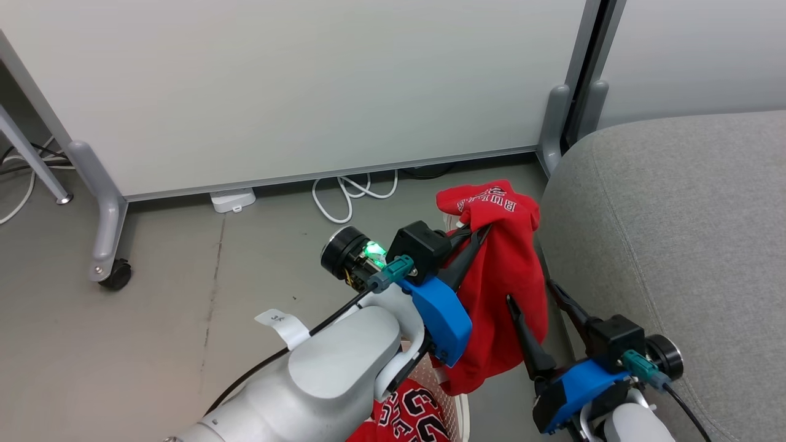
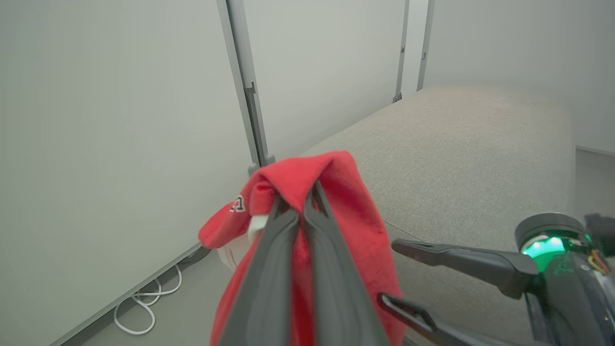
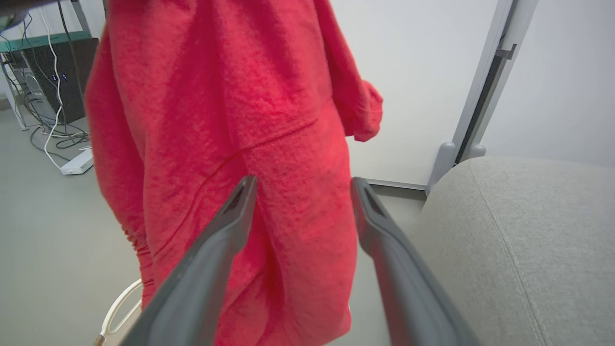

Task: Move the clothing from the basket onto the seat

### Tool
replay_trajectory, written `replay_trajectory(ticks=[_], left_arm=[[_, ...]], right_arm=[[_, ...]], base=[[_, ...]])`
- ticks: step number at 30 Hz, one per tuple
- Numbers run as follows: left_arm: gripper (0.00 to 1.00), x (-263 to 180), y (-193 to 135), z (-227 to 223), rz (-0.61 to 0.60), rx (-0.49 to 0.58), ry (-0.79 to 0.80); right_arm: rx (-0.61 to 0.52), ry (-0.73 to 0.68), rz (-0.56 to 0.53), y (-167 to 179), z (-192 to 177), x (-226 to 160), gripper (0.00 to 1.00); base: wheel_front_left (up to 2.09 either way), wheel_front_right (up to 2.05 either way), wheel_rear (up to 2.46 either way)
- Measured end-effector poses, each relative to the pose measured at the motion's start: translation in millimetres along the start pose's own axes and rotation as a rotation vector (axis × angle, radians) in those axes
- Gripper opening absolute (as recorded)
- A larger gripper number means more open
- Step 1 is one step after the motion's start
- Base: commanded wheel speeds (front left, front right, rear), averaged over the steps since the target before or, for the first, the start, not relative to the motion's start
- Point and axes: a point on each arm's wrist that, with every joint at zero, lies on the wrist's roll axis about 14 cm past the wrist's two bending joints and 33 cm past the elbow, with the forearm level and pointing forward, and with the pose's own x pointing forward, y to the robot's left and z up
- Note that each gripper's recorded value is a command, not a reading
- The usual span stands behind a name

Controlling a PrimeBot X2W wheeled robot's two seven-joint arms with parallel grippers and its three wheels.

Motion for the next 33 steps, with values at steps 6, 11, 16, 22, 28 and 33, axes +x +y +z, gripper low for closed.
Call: replay_trajectory(ticks=[6,11,16,22,28,33], left_arm=[[0.00,0.5,0.6,1.1,-0.001,-0.004,-0.002],[0.00,0.6,-1.0,0.3,-0.005,-0.006,0.000],[0.00,0.8,-3.1,0.1,-0.012,-0.005,0.001],[0.00,1.3,-5.4,-1.7,-0.021,-0.008,0.006],[0.00,1.9,-7.3,-2.4,-0.029,-0.008,0.008],[0.00,1.1,-9.1,-0.8,-0.033,-0.001,0.006]], right_arm=[[-0.017,0.037,0.030,5.4,-7.8,12.3,1.00],[-0.034,0.062,0.039,4.7,-11.9,20.8,1.00],[-0.045,0.072,0.047,4.9,-12.1,26.7,1.00],[-0.062,0.077,0.056,3.8,-8.2,38.0,1.00],[-0.068,0.084,0.064,3.7,-6.3,44.5,1.00],[-0.058,0.087,0.067,4.9,-5.7,45.2,1.00]], base=[[0.00,0.00,0.00],[0.00,0.00,0.00],[0.00,0.00,0.00],[0.00,0.00,0.00],[0.00,0.00,0.00],[0.00,0.00,0.00]])
